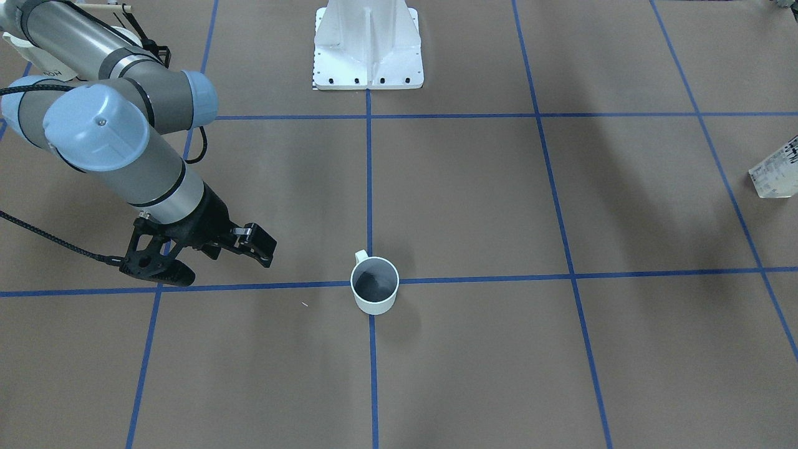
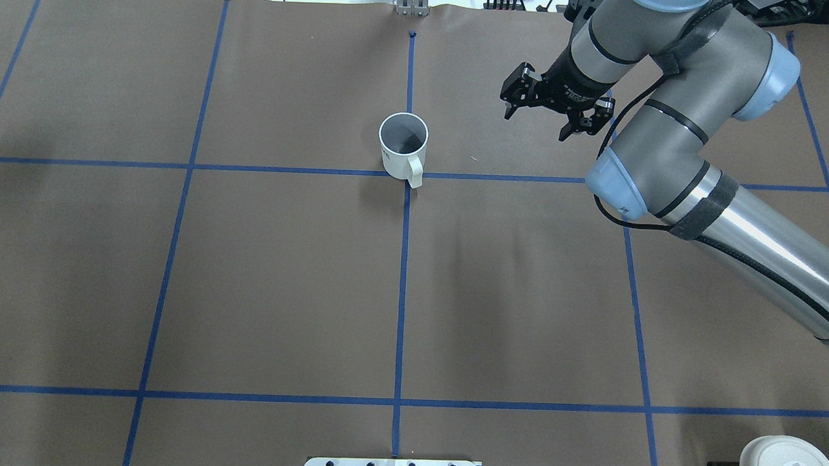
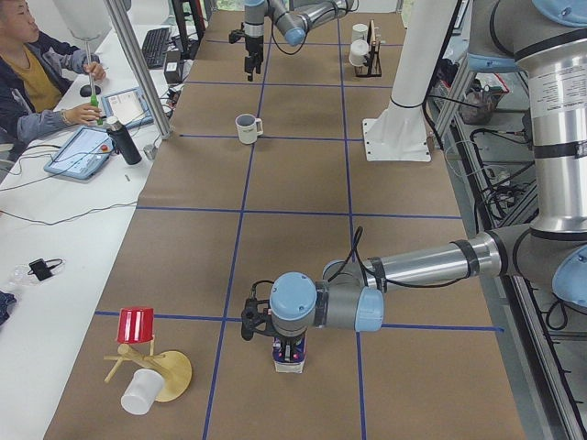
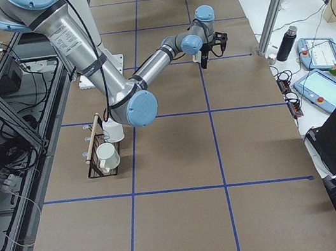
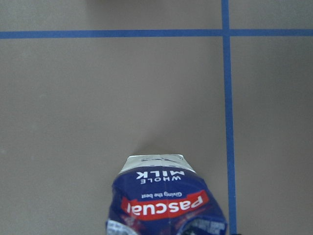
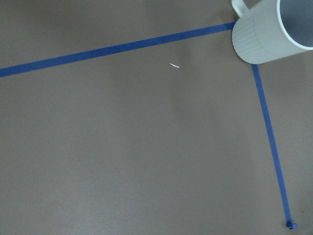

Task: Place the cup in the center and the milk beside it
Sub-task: 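Withdraw the right arm away from the mug while the left arm lifts the milk carton, then carry the milk carton with the left gripper beside the white mug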

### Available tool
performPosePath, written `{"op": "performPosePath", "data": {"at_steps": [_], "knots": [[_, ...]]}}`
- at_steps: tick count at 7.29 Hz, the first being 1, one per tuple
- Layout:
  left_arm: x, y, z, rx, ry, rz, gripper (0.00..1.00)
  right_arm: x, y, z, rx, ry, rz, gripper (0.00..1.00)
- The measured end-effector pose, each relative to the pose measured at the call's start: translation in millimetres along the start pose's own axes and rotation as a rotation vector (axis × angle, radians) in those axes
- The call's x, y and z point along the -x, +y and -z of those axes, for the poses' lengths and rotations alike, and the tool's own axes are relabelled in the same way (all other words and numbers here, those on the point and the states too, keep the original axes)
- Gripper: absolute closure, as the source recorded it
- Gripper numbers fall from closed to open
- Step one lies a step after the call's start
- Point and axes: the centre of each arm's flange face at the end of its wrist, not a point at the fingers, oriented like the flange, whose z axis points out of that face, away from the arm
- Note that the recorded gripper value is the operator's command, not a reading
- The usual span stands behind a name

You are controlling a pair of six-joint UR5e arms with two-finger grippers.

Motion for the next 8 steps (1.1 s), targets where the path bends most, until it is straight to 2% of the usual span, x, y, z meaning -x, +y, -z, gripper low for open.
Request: {"op": "performPosePath", "data": {"at_steps": [2,3,6,8], "knots": [[-9.6,-14.0,8.5,-0.018,-0.001,-0.018,1.0,-1.7,1.7,0.5,0.001,-0.001,0.002,0.0],[-28.8,-30.6,26.3,-0.035,-0.001,-0.032,1.0,-8.8,4.2,4.0,0.001,-0.005,0.002,0.0],[-137.3,-146.5,106.8,-0.034,0.0,-0.007,1.0,-101.4,8.0,44.0,-0.034,0.001,0.022,0.0],[-267.0,-214.9,106.3,-0.03,-0.008,0.019,1.0,-191.7,6.4,63.2,-0.057,0.057,0.107,0.0]]}}
